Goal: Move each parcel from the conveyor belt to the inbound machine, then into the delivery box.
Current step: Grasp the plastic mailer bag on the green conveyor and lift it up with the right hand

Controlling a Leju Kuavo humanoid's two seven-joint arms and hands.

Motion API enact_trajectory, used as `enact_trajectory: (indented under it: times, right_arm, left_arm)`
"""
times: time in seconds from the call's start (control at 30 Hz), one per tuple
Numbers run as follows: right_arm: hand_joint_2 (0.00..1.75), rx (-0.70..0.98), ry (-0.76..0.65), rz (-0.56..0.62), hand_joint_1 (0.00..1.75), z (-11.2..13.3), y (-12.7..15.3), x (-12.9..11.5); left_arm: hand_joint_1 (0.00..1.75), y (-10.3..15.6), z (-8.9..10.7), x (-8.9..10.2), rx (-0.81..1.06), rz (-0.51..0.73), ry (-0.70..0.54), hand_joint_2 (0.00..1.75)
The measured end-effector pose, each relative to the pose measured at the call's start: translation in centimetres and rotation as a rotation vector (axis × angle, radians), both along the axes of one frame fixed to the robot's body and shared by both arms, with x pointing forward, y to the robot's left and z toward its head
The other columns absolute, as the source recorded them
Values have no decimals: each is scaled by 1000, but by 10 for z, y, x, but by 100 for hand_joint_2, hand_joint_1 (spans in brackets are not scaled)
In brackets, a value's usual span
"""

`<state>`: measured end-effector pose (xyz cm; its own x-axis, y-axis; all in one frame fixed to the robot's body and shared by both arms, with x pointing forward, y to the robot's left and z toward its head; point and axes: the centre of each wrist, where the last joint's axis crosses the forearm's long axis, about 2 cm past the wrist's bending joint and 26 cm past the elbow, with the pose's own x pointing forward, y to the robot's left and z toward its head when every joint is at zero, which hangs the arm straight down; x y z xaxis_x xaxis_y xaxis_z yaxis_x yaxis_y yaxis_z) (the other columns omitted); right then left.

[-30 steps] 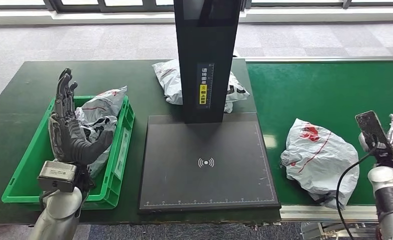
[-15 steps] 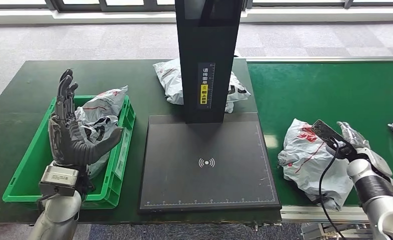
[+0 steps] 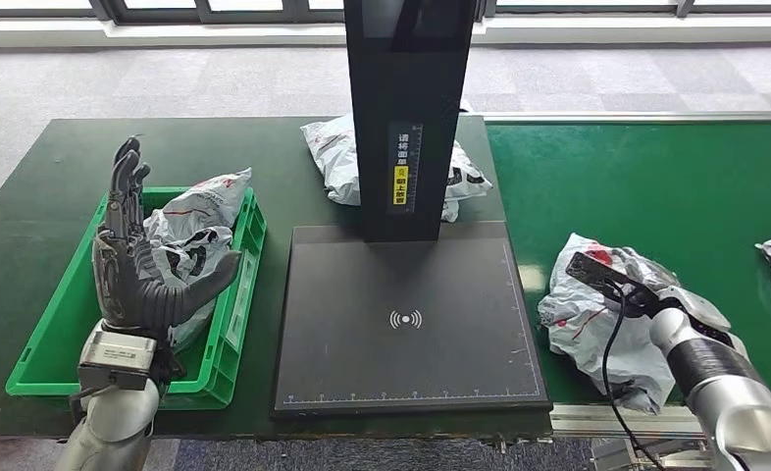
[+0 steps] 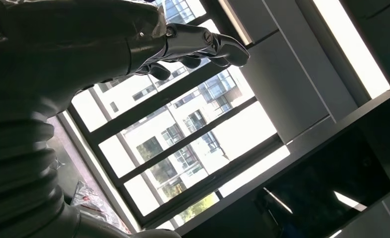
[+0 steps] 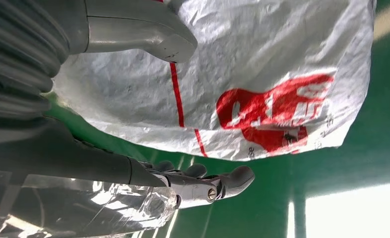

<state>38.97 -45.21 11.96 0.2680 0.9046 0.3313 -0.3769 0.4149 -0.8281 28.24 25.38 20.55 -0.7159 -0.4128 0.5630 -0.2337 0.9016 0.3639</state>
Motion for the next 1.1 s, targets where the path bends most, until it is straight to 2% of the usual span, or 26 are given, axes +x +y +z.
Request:
enact_trajectory:
  times: [0.13, 0.2, 0.4, 0.67, 0.8, 1.1]
  right_arm:
    - [175, -51, 216, 159, 0, -6, -7, -7]
    - [175, -81, 275, 208, 0, -9, -16, -13]
    - [175, -142, 378, 241, 0, -11, -33, -24]
    - [175, -188, 428, 267, 3, -11, -43, -30]
    - [175, -198, 455, 281, 175, -11, -46, -33]
    - [175, -220, 426, 292, 175, -13, -52, -42]
  left_arm:
    - [0, -1, 1, 3, 17, -8, 4, 175]
    - [0, -2, 1, 5, 24, -6, 8, 175]
    - [0, -7, 5, 10, 24, -14, 19, 175]
    - [0, -10, 6, 12, 21, -18, 20, 175]
    - [0, -10, 8, 14, 24, -22, 23, 175]
    - [0, -10, 10, 16, 21, -25, 26, 175]
